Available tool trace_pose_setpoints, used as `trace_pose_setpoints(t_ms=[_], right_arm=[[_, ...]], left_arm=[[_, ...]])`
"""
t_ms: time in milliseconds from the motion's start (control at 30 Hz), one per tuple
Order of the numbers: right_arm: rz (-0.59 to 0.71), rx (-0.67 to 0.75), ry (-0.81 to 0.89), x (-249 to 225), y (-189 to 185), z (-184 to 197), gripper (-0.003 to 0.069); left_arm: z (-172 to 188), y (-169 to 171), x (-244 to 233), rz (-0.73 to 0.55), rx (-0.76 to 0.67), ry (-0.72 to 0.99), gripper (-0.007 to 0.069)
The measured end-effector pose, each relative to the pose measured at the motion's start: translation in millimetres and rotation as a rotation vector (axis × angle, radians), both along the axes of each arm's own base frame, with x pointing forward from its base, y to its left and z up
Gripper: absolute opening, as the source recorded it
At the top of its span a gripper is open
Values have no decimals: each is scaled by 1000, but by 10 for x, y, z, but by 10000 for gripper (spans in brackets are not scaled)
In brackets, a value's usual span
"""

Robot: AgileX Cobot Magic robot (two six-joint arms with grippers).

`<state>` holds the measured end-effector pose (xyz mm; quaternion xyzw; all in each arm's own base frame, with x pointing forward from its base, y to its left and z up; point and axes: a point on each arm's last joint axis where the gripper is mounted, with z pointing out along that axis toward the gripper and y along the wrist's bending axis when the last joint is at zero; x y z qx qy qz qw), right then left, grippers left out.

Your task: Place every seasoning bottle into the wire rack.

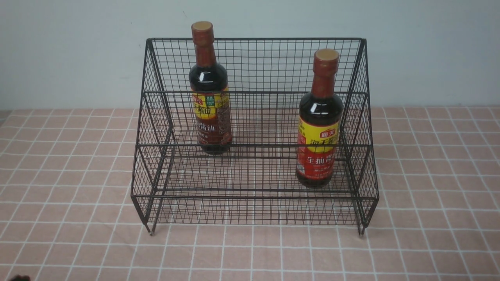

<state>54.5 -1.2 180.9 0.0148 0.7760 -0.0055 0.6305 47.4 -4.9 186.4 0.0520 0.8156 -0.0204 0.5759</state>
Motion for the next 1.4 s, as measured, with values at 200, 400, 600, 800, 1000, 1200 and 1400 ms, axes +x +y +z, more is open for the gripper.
trace_pose_setpoints(t_ms=[200,400,600,800,1000,1200,1400], right_arm=[[0,-1,0,0,0,0,-14],[0,-2,0,0,-1,0,-14],[0,-2,0,0,-1,0,-14],[0,-2,0,0,-1,0,-14],[0,-2,0,0,-1,0,-14],[0,-2,0,0,-1,0,-14],[0,-2,0,0,-1,0,-14]], left_arm=[[-157,-2,40,3,-3,-16,-7],[-152,-3,47,3,-7,-36,-7],[-152,-3,47,3,-7,-36,-7],[-152,-3,47,3,-7,-36,-7],[-152,-3,47,3,-7,-36,-7],[-152,-3,47,3,-7,-36,-7],[-152,-3,47,3,-7,-36,-7]])
